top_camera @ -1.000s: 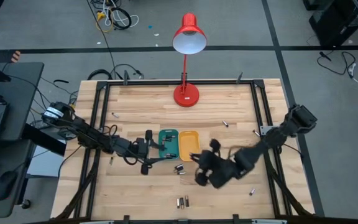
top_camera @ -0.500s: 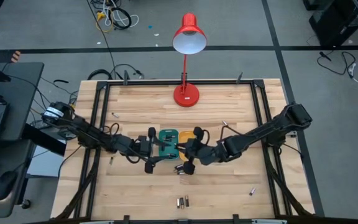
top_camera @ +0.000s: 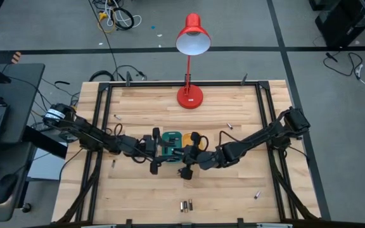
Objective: Sort batteries
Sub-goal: Put the black battery into the blue bin
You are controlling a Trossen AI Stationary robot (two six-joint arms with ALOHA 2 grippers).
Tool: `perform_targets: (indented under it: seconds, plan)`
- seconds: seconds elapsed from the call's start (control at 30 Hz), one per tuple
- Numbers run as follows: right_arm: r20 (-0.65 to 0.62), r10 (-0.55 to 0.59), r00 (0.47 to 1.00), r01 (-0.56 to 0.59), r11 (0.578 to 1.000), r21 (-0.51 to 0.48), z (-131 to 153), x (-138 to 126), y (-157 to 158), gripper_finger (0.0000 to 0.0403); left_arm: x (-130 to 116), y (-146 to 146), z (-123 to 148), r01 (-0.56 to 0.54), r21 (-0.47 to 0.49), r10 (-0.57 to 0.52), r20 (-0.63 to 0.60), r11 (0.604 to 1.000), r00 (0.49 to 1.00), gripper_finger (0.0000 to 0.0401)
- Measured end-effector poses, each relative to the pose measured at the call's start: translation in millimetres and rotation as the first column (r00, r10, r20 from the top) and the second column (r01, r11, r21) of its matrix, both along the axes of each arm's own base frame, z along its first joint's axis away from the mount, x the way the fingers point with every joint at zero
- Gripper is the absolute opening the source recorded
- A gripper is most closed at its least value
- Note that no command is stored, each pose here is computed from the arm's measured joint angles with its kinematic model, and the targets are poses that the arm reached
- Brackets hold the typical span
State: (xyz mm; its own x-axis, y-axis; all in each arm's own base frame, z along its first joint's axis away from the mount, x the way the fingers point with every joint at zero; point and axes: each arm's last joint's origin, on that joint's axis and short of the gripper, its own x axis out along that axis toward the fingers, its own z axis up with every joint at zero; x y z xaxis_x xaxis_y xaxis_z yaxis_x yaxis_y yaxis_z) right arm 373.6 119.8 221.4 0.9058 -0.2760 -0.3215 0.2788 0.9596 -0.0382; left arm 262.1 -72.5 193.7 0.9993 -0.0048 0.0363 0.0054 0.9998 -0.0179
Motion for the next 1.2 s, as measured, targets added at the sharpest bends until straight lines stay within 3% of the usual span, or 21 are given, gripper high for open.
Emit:
perform_targets:
  seconds: [0.33, 0.5, 0.7, 0.87, 1.03, 1.2]
  plan:
    - [-0.023, 0.005, 1.000, -0.005, 1.000, -0.005, -2, -1, -1, 0.0034, 0, 0, 0, 0.003, 0.025, -0.003, -0.001, 1.000, 1.000, 0.0062]
    - [-0.060, 0.006, 0.998, -0.005, 1.000, 0.028, -5, -3, -1, 0.0071, 0, 0, -2, -0.008, 0.034, 0.009, -0.023, 0.999, 1.000, 0.0061]
    - [-0.178, -0.037, 0.983, 0.047, 0.997, 0.053, -18, -10, -3, 0.0155, -4, 6, -14, -0.161, 0.018, 0.162, -0.097, 0.987, 0.982, 0.0062]
    - [-0.299, -0.147, 0.943, 0.177, 0.981, 0.075, -30, -21, -11, 0.0212, -6, 14, -27, -0.276, -0.056, 0.259, -0.212, 0.959, 0.942, 0.0080]
    - [-0.306, -0.187, 0.933, 0.223, 0.971, 0.085, -24, -25, -17, 0.0234, -5, 27, -37, -0.286, -0.133, 0.234, -0.310, 0.949, 0.921, 0.0095]
    - [-0.304, -0.263, 0.916, 0.287, 0.957, 0.036, -10, -35, -28, 0.0236, -5, 30, -41, -0.292, -0.137, 0.230, -0.350, 0.946, 0.908, 0.0130]
